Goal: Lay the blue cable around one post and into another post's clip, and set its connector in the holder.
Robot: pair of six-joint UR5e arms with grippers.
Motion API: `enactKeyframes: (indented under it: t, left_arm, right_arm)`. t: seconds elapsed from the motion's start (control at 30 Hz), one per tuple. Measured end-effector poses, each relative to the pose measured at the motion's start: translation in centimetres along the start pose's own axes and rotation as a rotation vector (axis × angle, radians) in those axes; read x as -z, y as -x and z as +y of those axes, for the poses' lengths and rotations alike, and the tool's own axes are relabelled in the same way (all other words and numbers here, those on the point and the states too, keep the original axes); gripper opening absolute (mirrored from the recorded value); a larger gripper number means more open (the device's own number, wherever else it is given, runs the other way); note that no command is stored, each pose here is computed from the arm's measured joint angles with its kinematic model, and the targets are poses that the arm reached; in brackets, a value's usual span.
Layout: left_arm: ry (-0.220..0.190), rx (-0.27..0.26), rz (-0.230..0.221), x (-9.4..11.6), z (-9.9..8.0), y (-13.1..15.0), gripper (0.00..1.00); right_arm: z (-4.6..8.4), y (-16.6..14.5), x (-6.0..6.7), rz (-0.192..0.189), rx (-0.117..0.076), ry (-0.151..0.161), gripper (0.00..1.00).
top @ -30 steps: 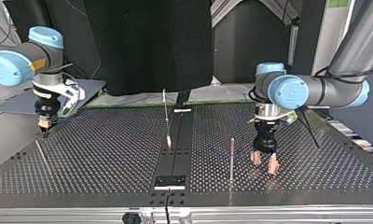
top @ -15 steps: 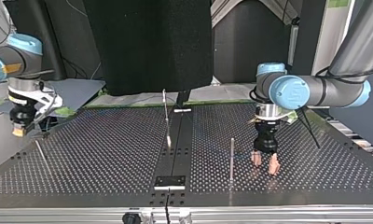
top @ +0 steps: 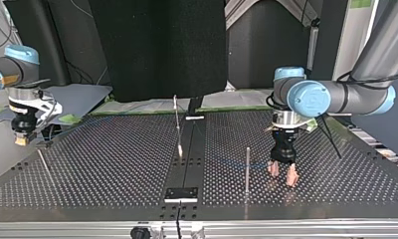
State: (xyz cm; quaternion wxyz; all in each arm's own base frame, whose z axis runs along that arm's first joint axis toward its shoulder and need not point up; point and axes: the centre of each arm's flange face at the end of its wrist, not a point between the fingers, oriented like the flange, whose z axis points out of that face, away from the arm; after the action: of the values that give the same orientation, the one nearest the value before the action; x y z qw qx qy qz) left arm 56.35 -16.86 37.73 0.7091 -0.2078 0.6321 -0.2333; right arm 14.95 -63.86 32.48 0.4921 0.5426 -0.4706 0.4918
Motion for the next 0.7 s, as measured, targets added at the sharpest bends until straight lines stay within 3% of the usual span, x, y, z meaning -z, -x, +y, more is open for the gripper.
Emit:
enactKeyframes:
  t: [0.37, 0.7]
  left_arm:
    - [0.006, -0.003, -0.002, 0.0, 0.2, 0.1, 1.00]
    - [0.010, -0.009, -0.001, 0.0, 0.3, 0.1, 1.00]
  right_arm:
    - [-0.3, 1.6, -0.6, -0.013, 0.004, -0.096, 0.30]
    - [0.3, 1.8, -0.7, -0.011, 0.000, -0.174, 0.30]
